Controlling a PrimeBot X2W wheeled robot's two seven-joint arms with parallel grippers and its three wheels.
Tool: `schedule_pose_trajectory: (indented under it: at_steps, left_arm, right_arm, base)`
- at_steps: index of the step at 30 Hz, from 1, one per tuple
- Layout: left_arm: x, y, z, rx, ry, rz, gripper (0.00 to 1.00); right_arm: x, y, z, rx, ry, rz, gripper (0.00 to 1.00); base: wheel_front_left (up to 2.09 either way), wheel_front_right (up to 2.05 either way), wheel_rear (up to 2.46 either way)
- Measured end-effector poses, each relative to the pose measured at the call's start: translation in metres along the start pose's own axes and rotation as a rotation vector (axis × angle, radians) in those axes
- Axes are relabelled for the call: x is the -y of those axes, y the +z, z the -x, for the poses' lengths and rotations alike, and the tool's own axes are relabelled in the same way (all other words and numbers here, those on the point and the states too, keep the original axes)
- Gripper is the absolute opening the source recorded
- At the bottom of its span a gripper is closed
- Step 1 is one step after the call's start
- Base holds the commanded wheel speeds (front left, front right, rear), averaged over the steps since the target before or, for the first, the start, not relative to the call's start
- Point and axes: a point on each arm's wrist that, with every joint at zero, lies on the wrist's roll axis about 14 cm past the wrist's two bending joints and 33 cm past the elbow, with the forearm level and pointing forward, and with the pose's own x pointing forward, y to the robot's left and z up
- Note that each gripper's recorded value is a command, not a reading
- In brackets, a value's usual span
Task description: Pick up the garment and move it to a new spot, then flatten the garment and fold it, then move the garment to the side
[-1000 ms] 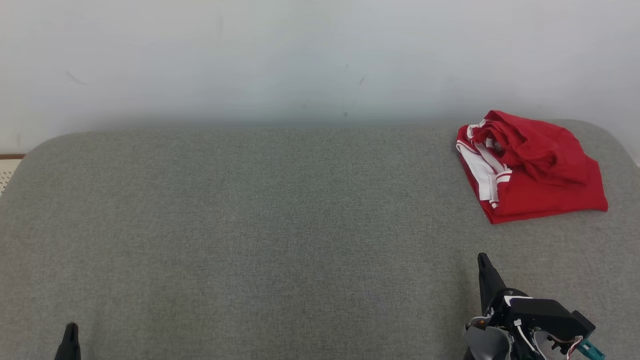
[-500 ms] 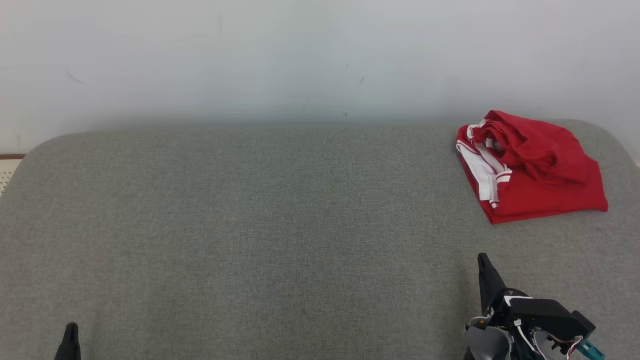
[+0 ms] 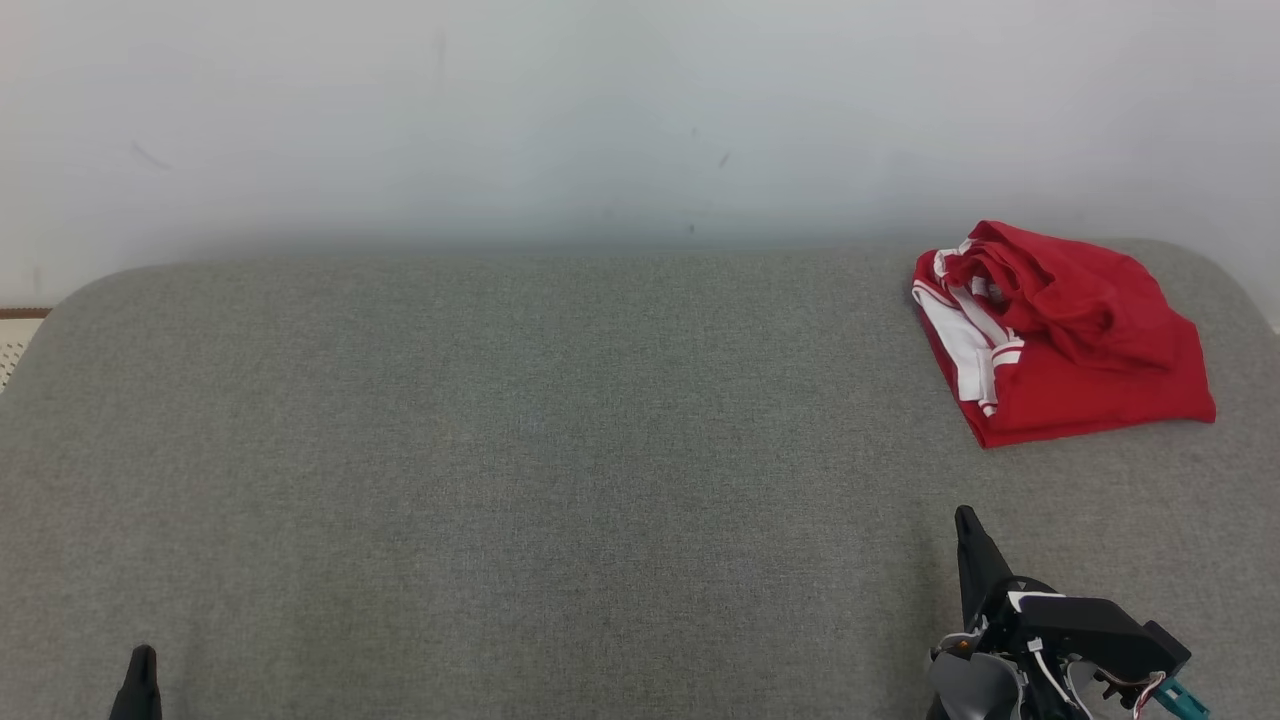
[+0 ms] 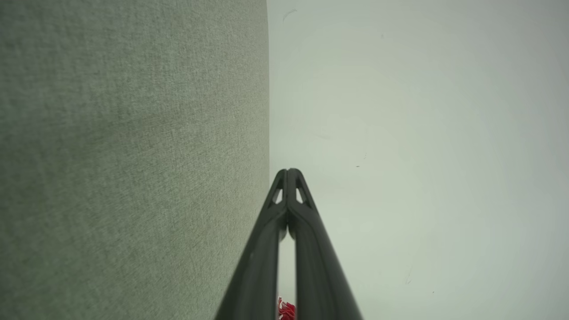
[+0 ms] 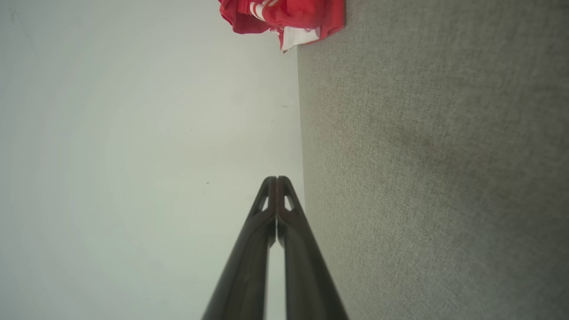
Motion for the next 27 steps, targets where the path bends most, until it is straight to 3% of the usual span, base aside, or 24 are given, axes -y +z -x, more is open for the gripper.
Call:
schedule_pose_trajectory:
  at_steps: [27]
  left_arm:
    - [0.0000,-0.0001,0.0000,0.000,0.000,0.000,0.00]
  right_arm:
    - [-0.0001,0.0000,0.0000,0.000,0.000,0.000,0.00]
  base:
    - [0.00,0.00,0.00]
